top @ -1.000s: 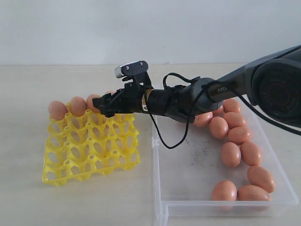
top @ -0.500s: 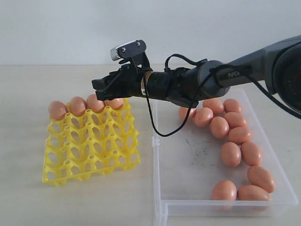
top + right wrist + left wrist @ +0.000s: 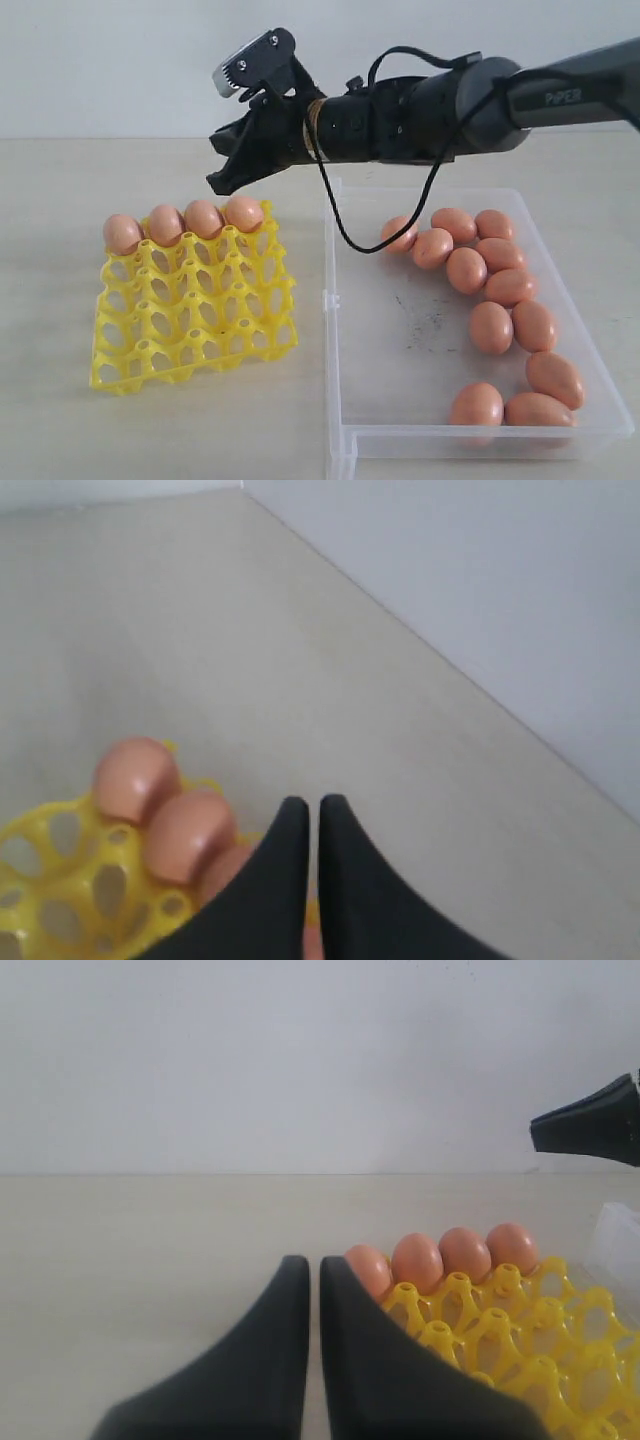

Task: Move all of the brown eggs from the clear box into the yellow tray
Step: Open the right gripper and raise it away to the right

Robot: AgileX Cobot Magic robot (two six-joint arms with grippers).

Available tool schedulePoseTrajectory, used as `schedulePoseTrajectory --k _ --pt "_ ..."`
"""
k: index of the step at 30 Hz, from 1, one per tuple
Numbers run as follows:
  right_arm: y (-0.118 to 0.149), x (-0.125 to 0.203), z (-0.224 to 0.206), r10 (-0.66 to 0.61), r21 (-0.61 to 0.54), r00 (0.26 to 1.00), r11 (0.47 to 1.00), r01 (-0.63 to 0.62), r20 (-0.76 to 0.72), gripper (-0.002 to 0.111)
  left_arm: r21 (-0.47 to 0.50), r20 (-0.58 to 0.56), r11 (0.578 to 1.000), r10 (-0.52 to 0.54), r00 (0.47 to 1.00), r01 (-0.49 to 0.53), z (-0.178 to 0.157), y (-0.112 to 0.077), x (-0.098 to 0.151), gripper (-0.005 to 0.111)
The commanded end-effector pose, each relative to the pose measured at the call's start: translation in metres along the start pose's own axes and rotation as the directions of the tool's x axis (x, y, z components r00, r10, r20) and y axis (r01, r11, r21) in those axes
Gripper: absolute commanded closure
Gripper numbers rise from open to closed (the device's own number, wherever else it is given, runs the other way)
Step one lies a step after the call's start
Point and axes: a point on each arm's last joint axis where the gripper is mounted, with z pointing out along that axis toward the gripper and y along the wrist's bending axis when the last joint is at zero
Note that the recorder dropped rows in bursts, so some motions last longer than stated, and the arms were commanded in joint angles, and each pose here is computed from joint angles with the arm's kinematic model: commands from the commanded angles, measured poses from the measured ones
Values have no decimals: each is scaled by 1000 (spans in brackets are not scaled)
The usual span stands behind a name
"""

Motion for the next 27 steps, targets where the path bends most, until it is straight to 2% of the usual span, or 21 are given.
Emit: schedulePoseTrajectory --k 1,4,7,9,12,15,27 --pt "-5 -3 -25 -117 219 967 961 167 -226 109 2 1 1000 1 1000 -1 0 0 1 103" --pt "-10 3 -45 -157 353 894 879 321 -421 109 2 1 1000 1 1000 -1 0 0 1 103" --pt "-14 8 -65 -136 416 834 817 400 -534 109 2 1 1000 1 1000 -1 0 0 1 103" --pt "-14 8 -79 -96 457 828 796 398 -553 109 2 1 1000 1 1000 -1 0 0 1 103" --pt "-16 4 -100 27 567 855 759 319 -518 109 2 1 1000 1 1000 -1 0 0 1 103" --pt "-11 1 -118 68 601 874 751 273 -482 109 2 1 1000 1 1000 -1 0 0 1 103" --pt "7 6 -162 96 602 886 766 226 -454 109 2 1 1000 1 1000 -1 0 0 1 103"
